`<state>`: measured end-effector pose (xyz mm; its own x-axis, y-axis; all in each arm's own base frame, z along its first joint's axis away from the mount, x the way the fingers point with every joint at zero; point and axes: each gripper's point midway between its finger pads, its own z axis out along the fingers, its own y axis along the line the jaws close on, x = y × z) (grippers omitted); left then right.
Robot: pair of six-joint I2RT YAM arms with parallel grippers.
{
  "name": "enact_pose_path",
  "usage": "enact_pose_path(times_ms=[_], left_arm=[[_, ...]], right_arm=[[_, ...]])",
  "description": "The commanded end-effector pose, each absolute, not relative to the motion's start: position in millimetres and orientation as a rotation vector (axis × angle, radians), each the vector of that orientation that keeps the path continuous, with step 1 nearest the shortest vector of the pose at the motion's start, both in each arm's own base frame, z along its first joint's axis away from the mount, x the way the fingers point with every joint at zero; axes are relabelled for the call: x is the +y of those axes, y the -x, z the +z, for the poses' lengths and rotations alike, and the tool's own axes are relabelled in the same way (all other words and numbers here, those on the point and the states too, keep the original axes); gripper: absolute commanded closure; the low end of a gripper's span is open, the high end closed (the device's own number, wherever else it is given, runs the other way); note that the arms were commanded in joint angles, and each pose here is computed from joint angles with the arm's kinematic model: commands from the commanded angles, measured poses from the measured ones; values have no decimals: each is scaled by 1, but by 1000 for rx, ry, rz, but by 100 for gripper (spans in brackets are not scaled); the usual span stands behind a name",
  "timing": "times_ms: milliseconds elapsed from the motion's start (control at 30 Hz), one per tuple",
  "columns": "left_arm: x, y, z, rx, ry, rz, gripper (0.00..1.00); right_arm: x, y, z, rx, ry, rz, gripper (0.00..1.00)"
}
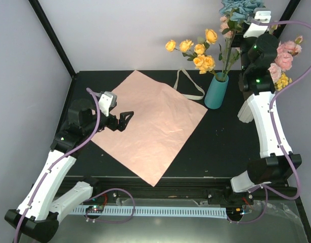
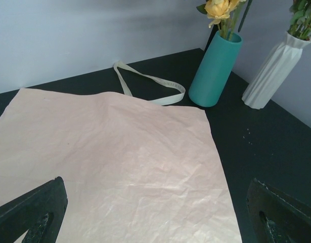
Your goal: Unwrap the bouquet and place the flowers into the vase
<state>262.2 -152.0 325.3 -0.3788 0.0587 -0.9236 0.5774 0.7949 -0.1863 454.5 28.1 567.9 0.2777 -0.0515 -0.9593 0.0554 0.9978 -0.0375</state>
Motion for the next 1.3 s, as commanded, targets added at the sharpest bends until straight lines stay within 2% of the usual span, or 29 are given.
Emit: enact_pose_path(times_ms=[0, 467, 533, 567, 633, 667, 700, 867, 1000, 1267], left_arm=[[-154, -259, 339, 1864, -509, -595, 1], [-159, -271, 344, 1872, -517, -599, 1], [-159, -272, 346, 1869, -519, -597, 1], [-160, -273, 346, 1870, -519, -597, 1], [-159, -274, 346, 1870, -517, -596, 1], [-160, -274, 346, 1872, -518, -598, 1], [-160, -274, 346, 1873, -519, -600, 1], [-162, -275, 344, 1875, -517, -610, 1], [-165, -277, 343, 1881, -509, -635, 1], [-170, -279, 339, 1885, -504, -672, 1]], right_arm=[[18, -458, 580, 1197, -42, -4, 98], [17, -486, 507, 1298, -24, 64, 98], [17, -485, 499, 1315, -16, 62, 88], [18, -485, 495, 1327, -16, 62, 76], [16, -482, 488, 1349, -24, 53, 39], [14, -480, 487, 1356, -31, 48, 26], [13, -478, 484, 1368, -35, 43, 20], [14, -462, 486, 1395, -35, 56, 11], [13, -447, 484, 1434, -57, 75, 10], [6, -420, 418, 1620, -185, 137, 8]])
